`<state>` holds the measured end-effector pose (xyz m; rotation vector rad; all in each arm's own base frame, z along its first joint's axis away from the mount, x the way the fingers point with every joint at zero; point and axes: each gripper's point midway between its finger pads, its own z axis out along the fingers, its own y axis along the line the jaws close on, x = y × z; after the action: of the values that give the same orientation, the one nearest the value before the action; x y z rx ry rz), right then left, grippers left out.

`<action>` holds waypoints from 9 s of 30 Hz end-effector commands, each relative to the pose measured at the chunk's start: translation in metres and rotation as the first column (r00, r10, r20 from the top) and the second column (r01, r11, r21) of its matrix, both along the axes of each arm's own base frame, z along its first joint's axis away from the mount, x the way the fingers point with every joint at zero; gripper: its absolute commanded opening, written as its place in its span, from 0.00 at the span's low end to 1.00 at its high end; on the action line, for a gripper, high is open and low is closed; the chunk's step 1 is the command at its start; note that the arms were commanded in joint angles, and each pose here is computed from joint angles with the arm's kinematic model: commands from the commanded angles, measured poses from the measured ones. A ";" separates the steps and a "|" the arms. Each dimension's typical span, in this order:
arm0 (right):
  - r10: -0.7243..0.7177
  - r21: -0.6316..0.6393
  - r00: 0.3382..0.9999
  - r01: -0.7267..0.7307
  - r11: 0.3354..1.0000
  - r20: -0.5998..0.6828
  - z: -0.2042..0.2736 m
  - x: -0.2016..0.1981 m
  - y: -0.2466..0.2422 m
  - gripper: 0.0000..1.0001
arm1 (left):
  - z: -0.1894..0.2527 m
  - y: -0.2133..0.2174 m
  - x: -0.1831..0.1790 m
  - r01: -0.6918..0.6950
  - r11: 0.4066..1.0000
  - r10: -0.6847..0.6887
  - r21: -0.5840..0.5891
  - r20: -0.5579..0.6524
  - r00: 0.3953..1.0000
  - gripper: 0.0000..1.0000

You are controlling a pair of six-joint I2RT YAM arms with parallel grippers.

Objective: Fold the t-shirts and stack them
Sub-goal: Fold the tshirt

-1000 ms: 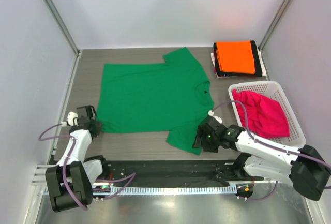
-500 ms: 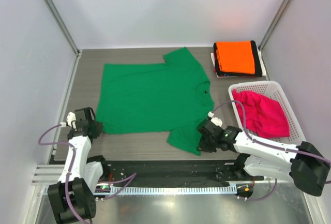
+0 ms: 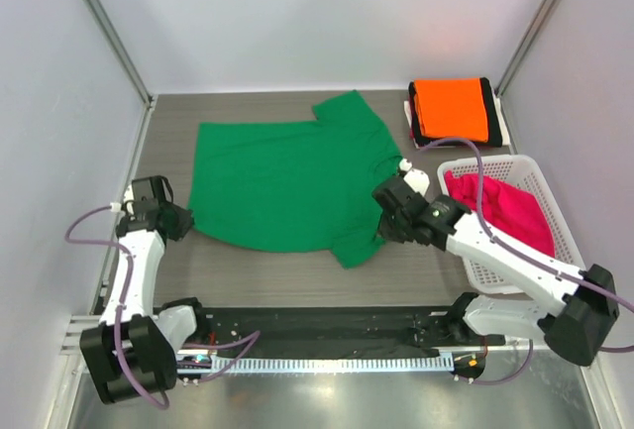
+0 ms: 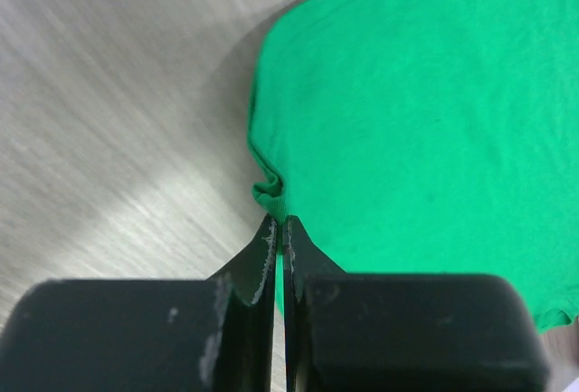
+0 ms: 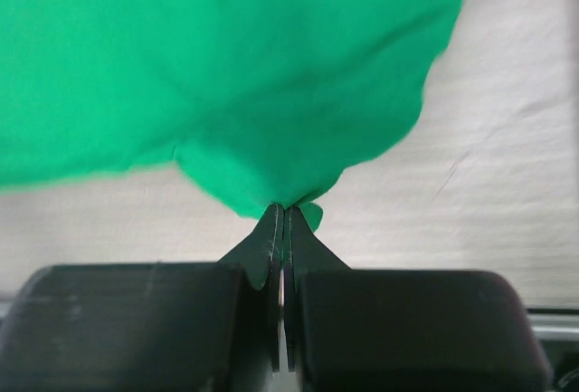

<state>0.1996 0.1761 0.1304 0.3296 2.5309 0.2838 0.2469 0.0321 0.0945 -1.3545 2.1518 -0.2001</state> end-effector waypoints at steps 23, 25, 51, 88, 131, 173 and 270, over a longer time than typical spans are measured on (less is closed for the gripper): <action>0.022 -0.167 0.995 -0.005 0.986 0.101 0.052 0.224 -0.012 0.01 | -0.005 0.020 0.124 0.105 0.994 -0.107 -0.031 -0.092 0.990 0.00; 0.019 -0.177 0.995 -0.002 0.984 0.093 0.045 0.237 -0.015 0.01 | -0.007 0.023 0.130 0.110 0.994 -0.112 -0.024 -0.099 0.989 0.00; -0.033 -0.089 0.999 0.036 0.995 0.037 0.028 0.215 -0.049 0.79 | -0.004 0.024 0.111 0.165 0.985 -0.169 -0.047 -0.105 0.980 0.93; -0.047 -0.065 0.993 0.054 0.996 0.110 0.050 0.235 -0.076 0.01 | 0.039 0.044 0.130 0.040 0.999 -0.041 0.009 0.027 0.999 0.00; 0.101 0.025 0.986 -0.105 0.994 0.135 0.045 0.230 -0.037 0.81 | 0.039 0.011 -0.001 0.307 0.952 -0.305 0.018 -0.068 0.950 1.00; 0.161 -0.011 0.949 -0.164 0.986 0.273 -0.055 0.429 0.016 0.01 | 0.035 0.048 0.159 0.264 0.960 -0.264 0.097 -0.012 0.964 0.79; 0.055 0.167 0.979 -0.089 0.982 0.198 0.018 0.051 -0.053 0.01 | -0.012 0.036 0.102 0.315 0.934 -0.291 0.168 -0.155 0.944 0.00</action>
<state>0.2575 0.1290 0.1473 0.2184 2.3423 0.5619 0.3512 0.0601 0.0696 -0.9653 2.4553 -0.0614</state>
